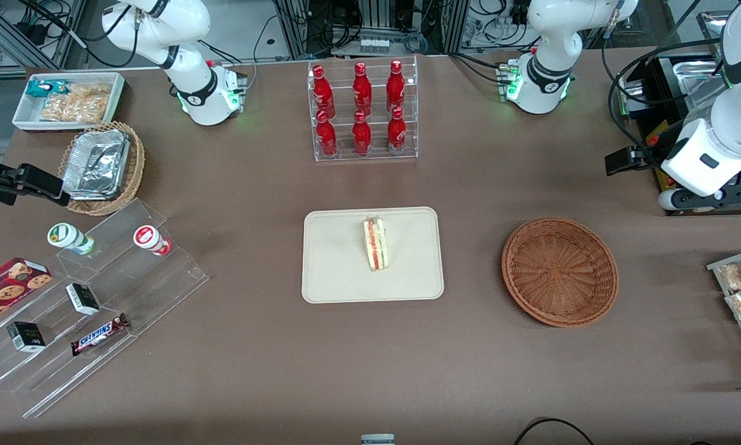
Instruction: Place sandwich from basket to tray
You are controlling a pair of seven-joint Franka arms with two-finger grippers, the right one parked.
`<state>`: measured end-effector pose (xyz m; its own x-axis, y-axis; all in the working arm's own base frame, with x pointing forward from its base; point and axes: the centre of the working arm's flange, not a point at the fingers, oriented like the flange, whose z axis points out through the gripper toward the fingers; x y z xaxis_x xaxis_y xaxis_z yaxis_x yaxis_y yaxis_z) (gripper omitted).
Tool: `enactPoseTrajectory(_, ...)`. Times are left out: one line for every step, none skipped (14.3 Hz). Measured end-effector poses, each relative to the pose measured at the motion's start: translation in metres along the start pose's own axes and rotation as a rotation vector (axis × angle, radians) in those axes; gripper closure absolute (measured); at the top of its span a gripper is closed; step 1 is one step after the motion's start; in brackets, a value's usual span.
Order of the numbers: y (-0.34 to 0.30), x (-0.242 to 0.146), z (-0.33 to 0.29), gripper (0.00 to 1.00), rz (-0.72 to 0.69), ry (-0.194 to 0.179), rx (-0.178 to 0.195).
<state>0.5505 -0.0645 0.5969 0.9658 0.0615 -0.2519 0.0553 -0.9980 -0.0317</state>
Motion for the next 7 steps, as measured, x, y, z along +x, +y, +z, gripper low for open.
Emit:
enactPoseTrajectory(0.0028, -0.0005, -0.0001, 0.00, 0.005, 0.000, 0.001)
enactPoseTrajectory(0.0043, -0.0008, -0.0002, 0.00, 0.008, 0.001, 0.002)
enactPoseTrajectory(0.0038, -0.0004, -0.0002, 0.00, 0.005, 0.001, 0.003)
enactPoseTrajectory(0.0026, 0.0001, -0.0001, 0.00, 0.001, 0.001, 0.006)
enactPoseTrajectory(0.0019, 0.0005, 0.0000, 0.00, -0.002, 0.002, 0.007)
enactPoseTrajectory(0.0022, 0.0005, -0.0001, 0.00, -0.003, 0.002, 0.008)
enactPoseTrajectory(0.0024, 0.0005, -0.0002, 0.00, -0.002, 0.002, 0.009)
